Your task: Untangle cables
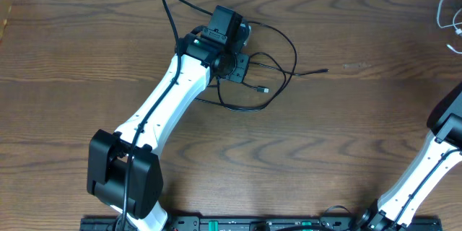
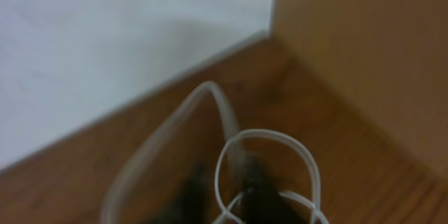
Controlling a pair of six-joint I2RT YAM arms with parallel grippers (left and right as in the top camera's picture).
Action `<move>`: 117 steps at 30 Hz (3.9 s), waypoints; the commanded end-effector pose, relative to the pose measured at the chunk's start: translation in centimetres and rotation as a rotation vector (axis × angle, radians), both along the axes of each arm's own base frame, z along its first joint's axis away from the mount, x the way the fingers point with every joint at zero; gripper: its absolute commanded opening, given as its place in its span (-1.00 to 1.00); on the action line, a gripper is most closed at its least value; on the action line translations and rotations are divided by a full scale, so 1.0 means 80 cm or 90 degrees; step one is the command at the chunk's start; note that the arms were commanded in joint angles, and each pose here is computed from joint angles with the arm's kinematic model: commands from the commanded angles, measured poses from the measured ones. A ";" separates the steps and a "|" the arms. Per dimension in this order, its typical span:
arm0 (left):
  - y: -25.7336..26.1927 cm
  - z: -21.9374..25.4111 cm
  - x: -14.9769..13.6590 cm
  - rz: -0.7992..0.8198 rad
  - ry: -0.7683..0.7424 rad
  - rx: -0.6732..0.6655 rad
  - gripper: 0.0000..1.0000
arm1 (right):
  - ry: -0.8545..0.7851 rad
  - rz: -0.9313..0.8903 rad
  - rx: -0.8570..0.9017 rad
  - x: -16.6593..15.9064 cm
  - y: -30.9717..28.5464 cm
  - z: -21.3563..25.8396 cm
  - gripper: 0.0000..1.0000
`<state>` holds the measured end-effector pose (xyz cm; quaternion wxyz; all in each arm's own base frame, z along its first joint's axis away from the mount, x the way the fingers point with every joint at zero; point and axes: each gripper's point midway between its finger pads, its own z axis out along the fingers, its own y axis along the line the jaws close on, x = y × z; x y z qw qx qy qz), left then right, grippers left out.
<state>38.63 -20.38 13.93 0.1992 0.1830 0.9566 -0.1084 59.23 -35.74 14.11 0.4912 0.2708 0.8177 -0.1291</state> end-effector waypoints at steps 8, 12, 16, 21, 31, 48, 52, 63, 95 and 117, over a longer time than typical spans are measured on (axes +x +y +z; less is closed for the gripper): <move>-0.004 -0.001 0.001 -0.003 -0.004 -0.009 -0.25 | 0.056 -0.003 0.024 -0.019 0.006 -0.013 0.99; -0.004 -0.001 0.001 -0.003 -0.003 -0.008 -0.24 | 0.061 0.001 0.029 -0.038 0.020 0.040 0.99; -0.004 -0.001 0.002 -0.003 -0.005 -0.009 -0.24 | 0.061 0.027 0.048 -0.066 0.049 0.102 0.99; -0.004 -0.001 0.002 -0.003 -0.004 -0.009 -0.24 | 0.064 0.048 0.066 -0.097 0.078 0.152 0.99; -0.014 0.000 -0.004 -0.016 0.010 -0.039 -0.08 | 0.068 0.353 0.306 -0.105 0.238 0.150 0.75; 0.074 -0.004 0.024 0.224 0.075 -0.089 0.04 | 0.280 0.519 0.248 -0.105 0.476 0.094 0.50; 0.111 -0.008 0.028 0.270 0.076 -0.061 0.20 | 0.332 0.567 0.236 -0.112 0.538 0.069 0.50; 0.198 -0.017 0.022 0.354 0.114 -0.041 0.37 | 0.474 0.676 0.221 -0.155 0.672 -0.008 0.47; 0.318 -0.018 0.010 0.427 0.127 -0.070 0.64 | 0.774 1.253 0.011 -0.348 0.814 -0.138 0.01; 0.317 -0.018 0.007 0.427 0.134 -0.069 0.64 | 0.772 1.228 0.011 -0.339 0.819 -0.178 -0.35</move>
